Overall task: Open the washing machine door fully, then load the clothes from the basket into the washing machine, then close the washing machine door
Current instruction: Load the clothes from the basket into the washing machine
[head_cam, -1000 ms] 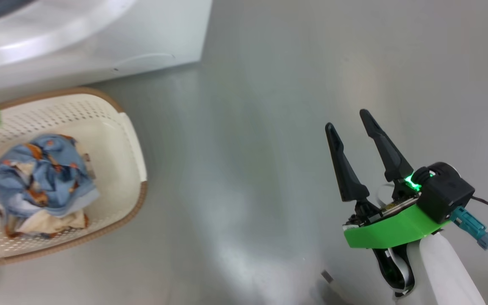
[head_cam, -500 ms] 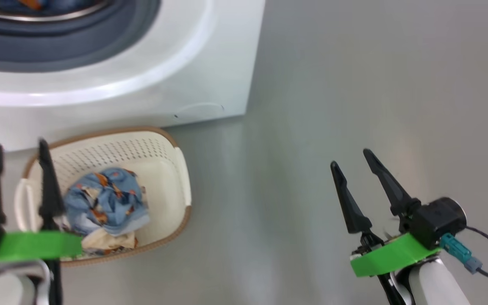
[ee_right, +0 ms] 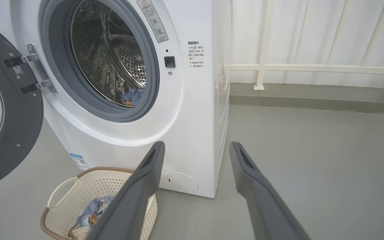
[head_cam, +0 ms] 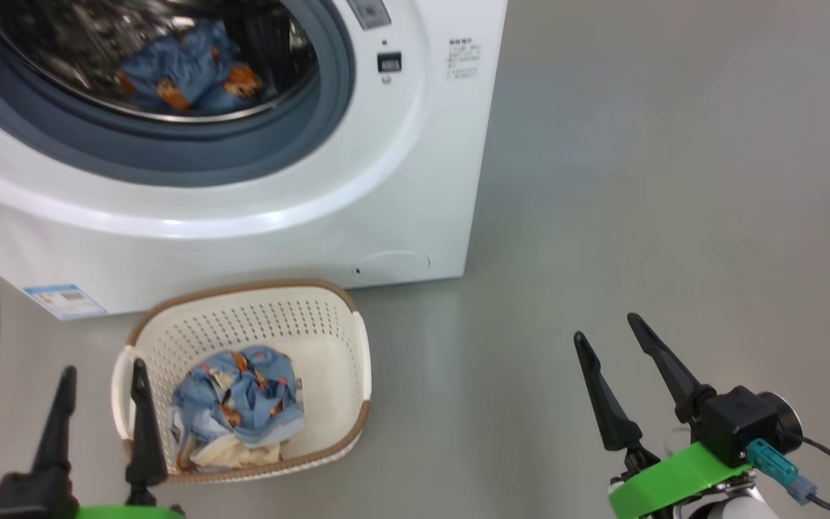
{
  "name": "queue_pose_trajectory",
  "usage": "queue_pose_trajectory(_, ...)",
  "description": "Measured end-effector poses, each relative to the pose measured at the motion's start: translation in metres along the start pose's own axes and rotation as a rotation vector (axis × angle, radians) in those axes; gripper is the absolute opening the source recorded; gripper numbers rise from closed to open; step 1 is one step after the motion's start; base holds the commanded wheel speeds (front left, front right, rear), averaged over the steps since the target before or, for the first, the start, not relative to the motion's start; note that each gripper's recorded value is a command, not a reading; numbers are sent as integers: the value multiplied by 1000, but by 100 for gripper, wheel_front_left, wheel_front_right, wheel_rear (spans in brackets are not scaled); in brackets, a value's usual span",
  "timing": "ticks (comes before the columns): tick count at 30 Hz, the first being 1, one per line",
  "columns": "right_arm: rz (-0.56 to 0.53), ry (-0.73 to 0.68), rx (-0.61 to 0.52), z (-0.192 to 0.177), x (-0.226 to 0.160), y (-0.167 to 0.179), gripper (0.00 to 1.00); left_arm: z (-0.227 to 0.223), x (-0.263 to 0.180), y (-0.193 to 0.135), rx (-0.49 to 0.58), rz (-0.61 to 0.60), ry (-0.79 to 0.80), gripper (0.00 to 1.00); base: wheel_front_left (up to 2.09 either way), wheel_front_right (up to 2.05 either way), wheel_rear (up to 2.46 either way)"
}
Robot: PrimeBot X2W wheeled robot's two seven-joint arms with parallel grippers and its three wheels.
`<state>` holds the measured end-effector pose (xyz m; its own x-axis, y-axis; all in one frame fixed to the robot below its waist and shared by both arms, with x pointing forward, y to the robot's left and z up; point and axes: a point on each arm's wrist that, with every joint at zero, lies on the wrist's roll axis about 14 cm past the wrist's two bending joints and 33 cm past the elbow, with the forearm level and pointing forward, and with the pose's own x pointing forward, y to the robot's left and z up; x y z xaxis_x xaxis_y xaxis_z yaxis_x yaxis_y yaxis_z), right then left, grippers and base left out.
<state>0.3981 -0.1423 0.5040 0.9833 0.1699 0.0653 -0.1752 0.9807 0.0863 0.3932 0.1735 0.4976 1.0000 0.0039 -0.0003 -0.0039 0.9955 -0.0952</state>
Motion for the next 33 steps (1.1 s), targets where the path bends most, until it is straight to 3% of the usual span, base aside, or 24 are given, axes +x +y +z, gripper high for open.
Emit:
queue_pose_trajectory(19,5,-58,-11,33,-24,7,100,23,-40,4,15,30,-55,100,0,0,0)
queue_pose_trajectory(33,13,-43,-8,32,-29,11,100,28,-46,9,9,54,-69,100,0,0,0)
